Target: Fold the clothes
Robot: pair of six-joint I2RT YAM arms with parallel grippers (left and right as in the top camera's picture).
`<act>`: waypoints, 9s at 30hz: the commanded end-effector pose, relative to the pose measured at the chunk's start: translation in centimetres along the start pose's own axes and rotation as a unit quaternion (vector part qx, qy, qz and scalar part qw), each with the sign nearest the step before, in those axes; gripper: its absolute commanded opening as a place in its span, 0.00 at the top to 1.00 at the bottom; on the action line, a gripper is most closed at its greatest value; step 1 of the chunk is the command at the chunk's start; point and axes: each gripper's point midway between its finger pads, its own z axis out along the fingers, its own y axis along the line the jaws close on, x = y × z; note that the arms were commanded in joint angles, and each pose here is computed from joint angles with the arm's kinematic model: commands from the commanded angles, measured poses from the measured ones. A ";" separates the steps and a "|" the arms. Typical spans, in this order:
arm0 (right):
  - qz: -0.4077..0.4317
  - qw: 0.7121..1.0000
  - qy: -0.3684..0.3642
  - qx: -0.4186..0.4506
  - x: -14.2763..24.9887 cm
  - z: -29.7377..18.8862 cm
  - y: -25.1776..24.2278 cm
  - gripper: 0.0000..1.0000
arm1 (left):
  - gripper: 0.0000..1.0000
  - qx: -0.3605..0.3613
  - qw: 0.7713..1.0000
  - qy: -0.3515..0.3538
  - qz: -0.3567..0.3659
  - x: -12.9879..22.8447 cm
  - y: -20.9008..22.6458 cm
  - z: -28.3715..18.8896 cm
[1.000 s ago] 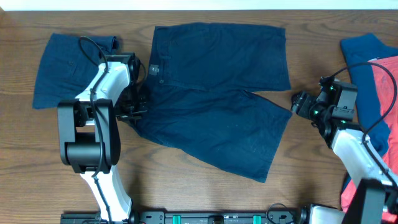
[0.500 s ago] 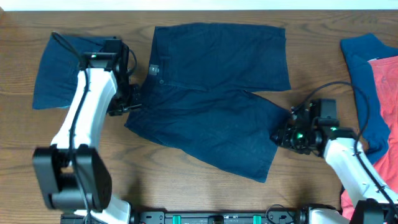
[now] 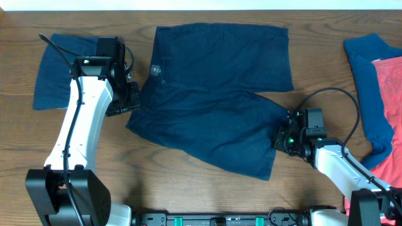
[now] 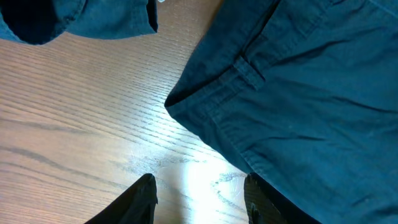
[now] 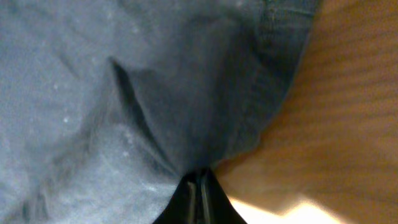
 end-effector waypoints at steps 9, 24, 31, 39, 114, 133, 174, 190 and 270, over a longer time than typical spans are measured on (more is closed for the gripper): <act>0.016 0.977 -0.203 0.069 -12.9 -5.0 -4.3 0.89 | 0.46 0.001 1.000 -0.004 -0.005 0.0 0.1 -0.5; 0.064 0.996 0.010 0.067 -4.1 -5.7 -5.1 0.23 | 0.39 0.052 0.993 0.109 -0.009 5.7 -1.3 2.2; 0.060 0.996 0.033 0.050 -1.9 -7.9 -4.1 0.21 | 0.39 0.129 0.979 0.155 -0.020 9.7 -3.3 7.7; 0.068 0.997 0.028 0.015 -0.3 -10.4 -2.3 0.19 | 0.40 0.184 0.974 0.123 -0.037 10.4 -4.9 11.7; 0.057 0.984 -0.169 0.030 -12.0 -27.9 4.0 0.99 | 0.94 0.191 0.978 -0.010 -0.084 15.4 -1.5 -7.0; 0.071 0.990 -0.109 0.047 -12.0 -24.9 3.1 0.99 | 0.94 0.174 0.977 -0.046 0.114 8.0 -13.7 2.7; 0.098 0.979 0.021 0.179 -7.5 -15.9 -4.4 0.28 | 0.94 0.148 0.978 -0.119 0.086 -11.0 -12.4 3.7; 0.134 0.956 -0.027 0.259 -9.2 -18.2 -9.8 0.04 | 0.93 0.130 0.979 0.015 0.154 3.8 -19.1 11.8; 0.102 0.978 0.179 0.033 5.0 -9.7 -3.4 0.11 | 0.69 0.047 0.973 0.144 -0.176 13.4 1.5 11.2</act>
